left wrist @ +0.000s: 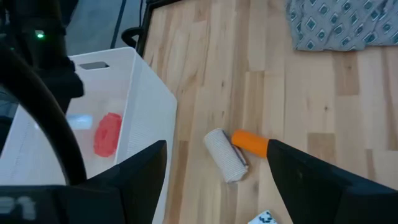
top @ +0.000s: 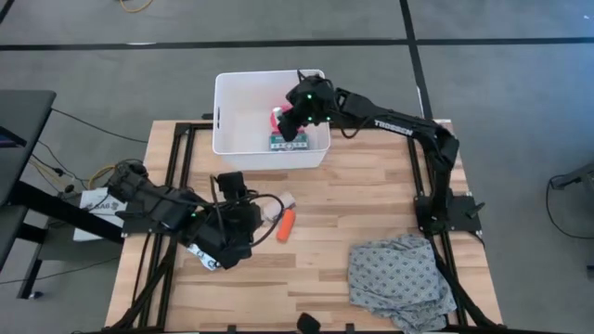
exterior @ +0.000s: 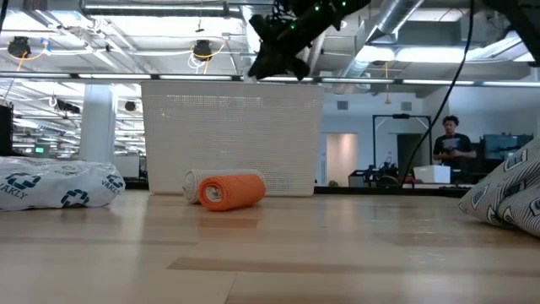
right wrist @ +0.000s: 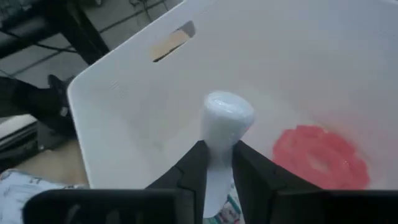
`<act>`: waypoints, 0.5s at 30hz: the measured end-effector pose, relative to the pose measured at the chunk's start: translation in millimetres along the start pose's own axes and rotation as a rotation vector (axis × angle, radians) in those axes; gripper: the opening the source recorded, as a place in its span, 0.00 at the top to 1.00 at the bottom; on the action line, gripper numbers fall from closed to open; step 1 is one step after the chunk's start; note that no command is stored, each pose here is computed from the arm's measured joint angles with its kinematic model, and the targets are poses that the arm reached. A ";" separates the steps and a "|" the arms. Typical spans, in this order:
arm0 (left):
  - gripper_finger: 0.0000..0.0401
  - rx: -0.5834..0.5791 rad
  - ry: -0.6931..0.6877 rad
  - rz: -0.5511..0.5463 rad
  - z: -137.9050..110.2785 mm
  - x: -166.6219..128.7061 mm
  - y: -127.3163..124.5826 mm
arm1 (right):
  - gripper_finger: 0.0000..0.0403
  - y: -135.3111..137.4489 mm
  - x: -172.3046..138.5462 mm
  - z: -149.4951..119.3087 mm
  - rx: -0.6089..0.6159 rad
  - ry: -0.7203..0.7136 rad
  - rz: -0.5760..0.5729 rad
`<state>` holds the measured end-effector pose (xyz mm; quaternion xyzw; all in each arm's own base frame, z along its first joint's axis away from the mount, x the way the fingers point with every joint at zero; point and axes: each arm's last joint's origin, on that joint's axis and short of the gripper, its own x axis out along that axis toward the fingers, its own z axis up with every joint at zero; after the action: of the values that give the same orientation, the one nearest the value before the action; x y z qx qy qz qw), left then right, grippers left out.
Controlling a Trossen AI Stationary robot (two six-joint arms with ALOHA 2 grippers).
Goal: Pick & place medical supplies in basket/bin
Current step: Put the white rolled gauze into the white bin
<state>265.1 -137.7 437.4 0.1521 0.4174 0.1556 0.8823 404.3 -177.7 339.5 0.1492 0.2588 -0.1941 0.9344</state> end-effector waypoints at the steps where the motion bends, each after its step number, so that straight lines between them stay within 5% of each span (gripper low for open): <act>1: 0.33 -0.007 -0.002 -0.003 -0.4 -1.1 -1.2 | 0.83 -4.0 3.1 -0.3 0.005 0.000 0.006; 15: 0.33 -0.142 -0.015 -0.027 -3.1 -8.1 -9.0 | 0.61 -43.0 42.9 -20.7 0.007 0.103 0.016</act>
<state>259.1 -148.7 437.5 0.0846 0.4008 0.1716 0.8960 410.5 -220.0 291.5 0.1642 0.3046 -0.1793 0.9209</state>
